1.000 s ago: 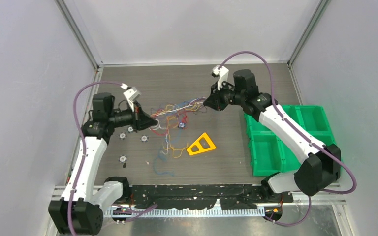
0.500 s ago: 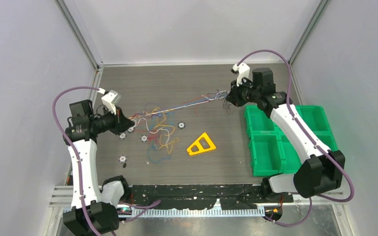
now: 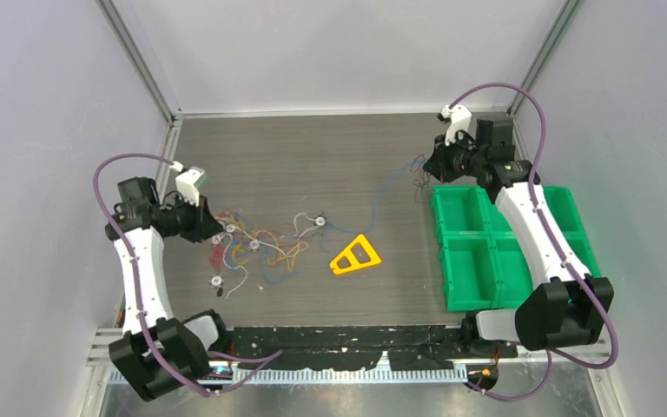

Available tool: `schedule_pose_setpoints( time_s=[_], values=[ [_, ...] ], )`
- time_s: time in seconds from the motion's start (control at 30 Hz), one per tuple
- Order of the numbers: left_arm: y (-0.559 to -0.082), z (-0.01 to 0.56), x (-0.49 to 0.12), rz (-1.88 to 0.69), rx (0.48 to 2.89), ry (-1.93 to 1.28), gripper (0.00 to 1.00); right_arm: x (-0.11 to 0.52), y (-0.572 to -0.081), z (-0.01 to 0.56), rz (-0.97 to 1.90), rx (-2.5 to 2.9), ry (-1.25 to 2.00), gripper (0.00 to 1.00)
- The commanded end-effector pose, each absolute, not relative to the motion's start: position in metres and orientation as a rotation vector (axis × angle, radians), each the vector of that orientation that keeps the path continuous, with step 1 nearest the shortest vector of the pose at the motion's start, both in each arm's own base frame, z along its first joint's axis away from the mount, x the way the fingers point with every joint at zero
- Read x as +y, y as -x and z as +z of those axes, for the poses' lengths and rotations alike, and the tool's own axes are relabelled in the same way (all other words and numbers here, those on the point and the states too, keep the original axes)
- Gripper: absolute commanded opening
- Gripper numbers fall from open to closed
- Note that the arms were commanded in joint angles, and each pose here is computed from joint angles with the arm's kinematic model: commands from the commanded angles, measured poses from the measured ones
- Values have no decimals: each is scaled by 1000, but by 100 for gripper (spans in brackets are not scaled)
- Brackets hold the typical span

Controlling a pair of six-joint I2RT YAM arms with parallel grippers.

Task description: Untangle the cables

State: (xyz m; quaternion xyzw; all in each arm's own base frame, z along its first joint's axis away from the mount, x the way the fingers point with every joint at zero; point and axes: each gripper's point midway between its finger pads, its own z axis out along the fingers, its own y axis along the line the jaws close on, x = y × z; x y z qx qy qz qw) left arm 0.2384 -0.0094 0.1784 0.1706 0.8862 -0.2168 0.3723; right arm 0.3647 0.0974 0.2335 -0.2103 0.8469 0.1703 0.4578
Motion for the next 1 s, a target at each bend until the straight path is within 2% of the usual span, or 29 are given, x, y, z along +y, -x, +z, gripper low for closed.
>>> schedule_pose_setpoints(
  time_s=[0.0, 0.17, 0.2, 0.23, 0.3, 0.33, 0.57, 0.67, 0.8, 0.83, 0.9, 0.97],
  values=[
    [-234, 201, -50, -685, 2129, -589, 0, 136, -354, 264, 673, 1988, 607, 6],
    [-242, 212, -85, -721, 2040, -675, 0, 163, -339, 285, 880, 1914, 648, 5],
    [-242, 212, -92, -707, 2025, -723, 18, 168, -335, 288, 912, 1908, 658, 5],
    [-242, 214, -100, -697, 2007, -773, 47, 177, -329, 290, 958, 1894, 689, 6],
    [-239, 226, -116, -714, 1934, -847, 88, 193, -317, 292, 1022, 1873, 741, 5],
    [-239, 235, -122, -730, 1889, -868, 98, 203, -309, 291, 1052, 1868, 770, 5],
    [-236, 280, -196, -859, 1685, -973, 100, 256, -273, 290, 1190, 1815, 908, 6],
    [-235, 281, -232, -951, 1681, -990, 99, 274, -260, 290, 1247, 1813, 935, 6],
    [-237, 272, -268, -1071, 1763, -969, 93, 286, -252, 288, 1283, 1814, 955, 8],
    [-239, 272, -274, -1095, 1781, -952, 90, 287, -251, 287, 1291, 1812, 959, 8],
    [-246, 268, -280, -1121, 1816, -917, 78, 289, -248, 287, 1303, 1814, 961, 10],
    [-252, 260, -279, -1122, 1859, -880, 50, 287, -246, 286, 1302, 1816, 964, 12]
  ],
)
